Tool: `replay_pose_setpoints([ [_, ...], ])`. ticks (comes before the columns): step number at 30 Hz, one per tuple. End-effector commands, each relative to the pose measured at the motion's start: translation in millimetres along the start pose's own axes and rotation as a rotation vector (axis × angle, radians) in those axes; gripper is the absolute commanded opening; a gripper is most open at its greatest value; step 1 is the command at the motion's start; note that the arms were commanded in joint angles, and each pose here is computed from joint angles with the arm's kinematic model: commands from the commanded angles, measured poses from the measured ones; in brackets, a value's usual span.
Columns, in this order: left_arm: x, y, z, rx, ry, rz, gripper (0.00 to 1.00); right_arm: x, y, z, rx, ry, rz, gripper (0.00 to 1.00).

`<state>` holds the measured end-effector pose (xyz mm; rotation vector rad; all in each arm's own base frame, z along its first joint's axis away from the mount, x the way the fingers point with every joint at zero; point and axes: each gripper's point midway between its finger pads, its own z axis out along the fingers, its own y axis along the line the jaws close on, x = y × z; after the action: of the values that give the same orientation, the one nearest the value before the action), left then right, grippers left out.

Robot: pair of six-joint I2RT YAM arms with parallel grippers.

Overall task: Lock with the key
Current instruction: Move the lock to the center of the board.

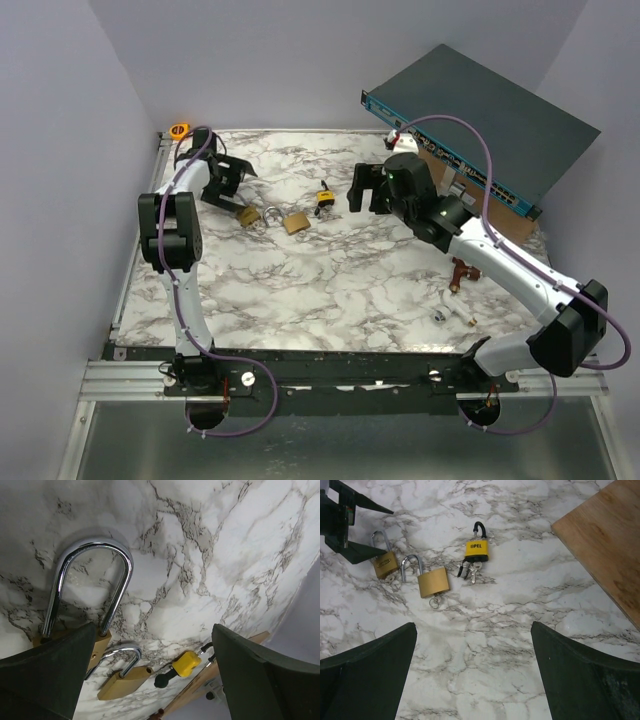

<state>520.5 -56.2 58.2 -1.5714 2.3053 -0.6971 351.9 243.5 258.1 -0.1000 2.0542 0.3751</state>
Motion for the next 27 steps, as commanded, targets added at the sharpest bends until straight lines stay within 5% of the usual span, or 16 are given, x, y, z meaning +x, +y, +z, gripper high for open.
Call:
replay_pose_setpoints([
  [1,29.3,4.4,-11.1,-0.041,0.088,-0.061,0.98,5.5,-6.4,-12.9,0.000,0.006,0.011,1.00],
  [16,62.4,47.7,-42.8,-0.078,0.088,-0.069,0.98,20.4,-12.8,-30.3,-0.025,0.013,0.033,1.00],
  [23,39.3,2.8,-91.3,-0.048,-0.085,0.414,0.98,19.0,-9.4,-31.6,-0.045,0.008,0.038,1.00],
  [27,22.9,17.2,-91.2,-0.144,-0.127,0.718,0.98,17.2,-7.8,-32.3,-0.053,0.001,0.041,1.00],
])
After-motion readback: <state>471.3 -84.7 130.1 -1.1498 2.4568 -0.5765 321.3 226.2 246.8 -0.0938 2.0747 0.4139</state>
